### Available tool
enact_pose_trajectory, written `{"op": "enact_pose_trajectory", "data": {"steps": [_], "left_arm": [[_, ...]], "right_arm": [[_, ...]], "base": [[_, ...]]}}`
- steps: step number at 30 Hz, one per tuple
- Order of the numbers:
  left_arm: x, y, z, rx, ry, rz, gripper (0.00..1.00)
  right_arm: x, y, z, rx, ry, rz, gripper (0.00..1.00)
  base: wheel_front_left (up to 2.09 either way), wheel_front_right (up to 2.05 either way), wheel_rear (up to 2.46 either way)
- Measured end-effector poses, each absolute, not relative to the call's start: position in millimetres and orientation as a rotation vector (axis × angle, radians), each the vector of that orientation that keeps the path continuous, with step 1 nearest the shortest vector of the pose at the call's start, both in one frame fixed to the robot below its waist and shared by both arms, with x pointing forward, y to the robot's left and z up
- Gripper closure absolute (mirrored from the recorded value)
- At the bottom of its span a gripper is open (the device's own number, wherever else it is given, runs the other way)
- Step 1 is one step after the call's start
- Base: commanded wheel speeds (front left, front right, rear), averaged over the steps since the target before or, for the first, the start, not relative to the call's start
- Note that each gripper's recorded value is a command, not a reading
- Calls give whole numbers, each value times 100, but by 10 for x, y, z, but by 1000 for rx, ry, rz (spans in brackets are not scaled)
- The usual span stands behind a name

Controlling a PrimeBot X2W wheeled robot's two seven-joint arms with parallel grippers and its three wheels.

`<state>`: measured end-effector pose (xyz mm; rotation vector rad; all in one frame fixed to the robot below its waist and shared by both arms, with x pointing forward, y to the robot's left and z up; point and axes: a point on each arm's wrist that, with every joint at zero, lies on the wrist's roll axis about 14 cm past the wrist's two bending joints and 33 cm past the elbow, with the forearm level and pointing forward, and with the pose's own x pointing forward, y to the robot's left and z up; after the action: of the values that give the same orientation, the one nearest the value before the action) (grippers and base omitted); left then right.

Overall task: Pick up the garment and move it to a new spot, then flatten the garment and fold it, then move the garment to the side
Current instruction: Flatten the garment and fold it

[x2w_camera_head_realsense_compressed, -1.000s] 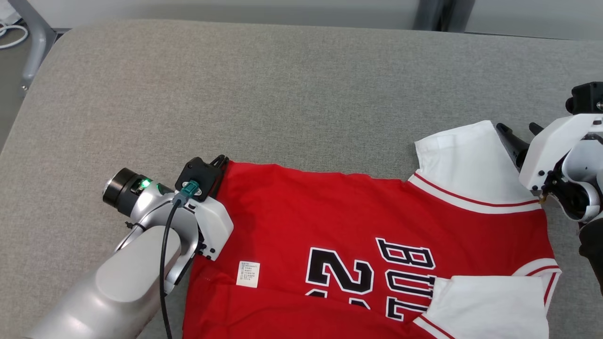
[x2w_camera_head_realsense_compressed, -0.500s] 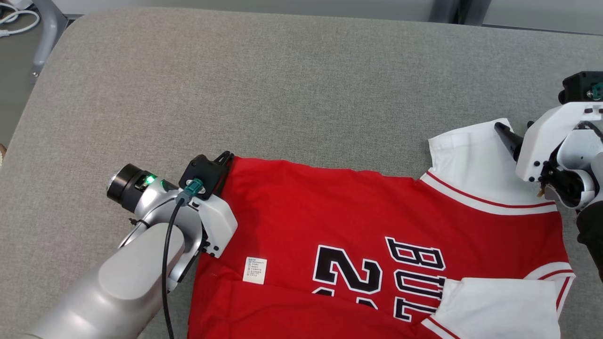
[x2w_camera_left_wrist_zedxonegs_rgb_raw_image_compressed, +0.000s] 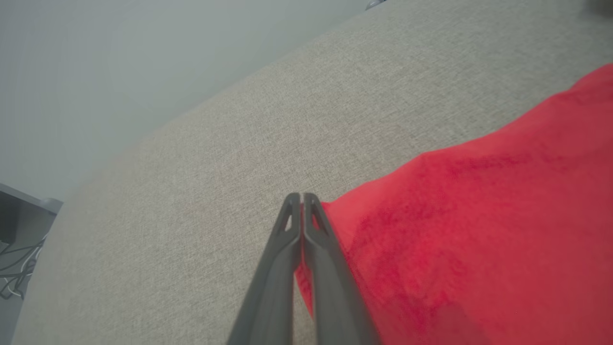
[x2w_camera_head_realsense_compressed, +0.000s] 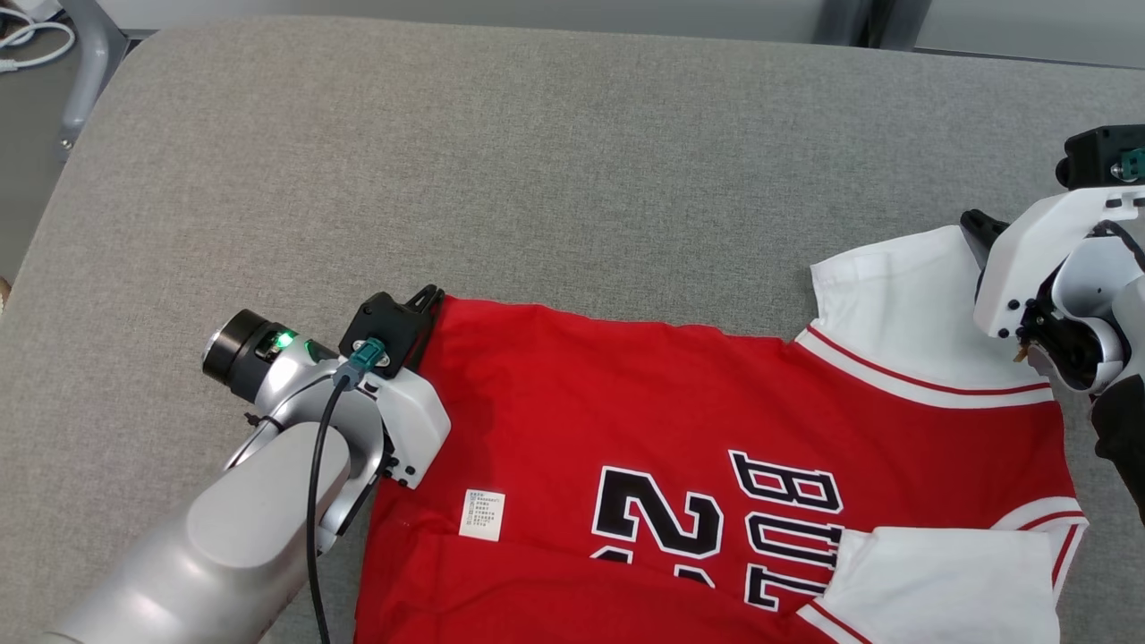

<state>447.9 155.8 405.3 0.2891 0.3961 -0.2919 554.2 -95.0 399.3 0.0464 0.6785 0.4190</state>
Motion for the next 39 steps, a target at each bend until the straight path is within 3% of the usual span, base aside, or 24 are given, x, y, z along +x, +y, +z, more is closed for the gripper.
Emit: {"op": "enact_pose_trajectory", "data": {"steps": [10, 20, 30, 31, 33, 34, 35, 39], "left_arm": [[4507, 1523, 4102, 287, 379, -298, 100], [4441, 1512, 4175, 279, 362, -289, 100], [4488, 1411, 4237, 278, 340, -311, 100], [4491, 1400, 4245, 277, 337, -312, 100], [4482, 1378, 4247, 275, 337, -315, 100], [4475, 1373, 4243, 275, 337, -316, 100], [4463, 1365, 4235, 275, 339, -318, 100], [4444, 1333, 4248, 272, 338, -325, 100]], "right_arm": [[5521, -1057, 4079, 29, 631, 416, 100], [5435, -1031, 4677, 14, 336, 474, 100], [5193, -1361, 4772, -21, 242, 434, 100], [5180, -1394, 4778, -13, 235, 423, 97], [5134, -1435, 4774, -5, 230, 411, 65], [5105, -1451, 4763, -9, 230, 409, 11], [5078, -1474, 4754, -10, 226, 403, 0], [4979, -1600, 4727, 17, 221, 361, 0]], "base": [[0, 0, 0], [0, 0, 0], [0, 0, 0], [0, 0, 0], [0, 0, 0], [0, 0, 0], [0, 0, 0], [0, 0, 0]]}}
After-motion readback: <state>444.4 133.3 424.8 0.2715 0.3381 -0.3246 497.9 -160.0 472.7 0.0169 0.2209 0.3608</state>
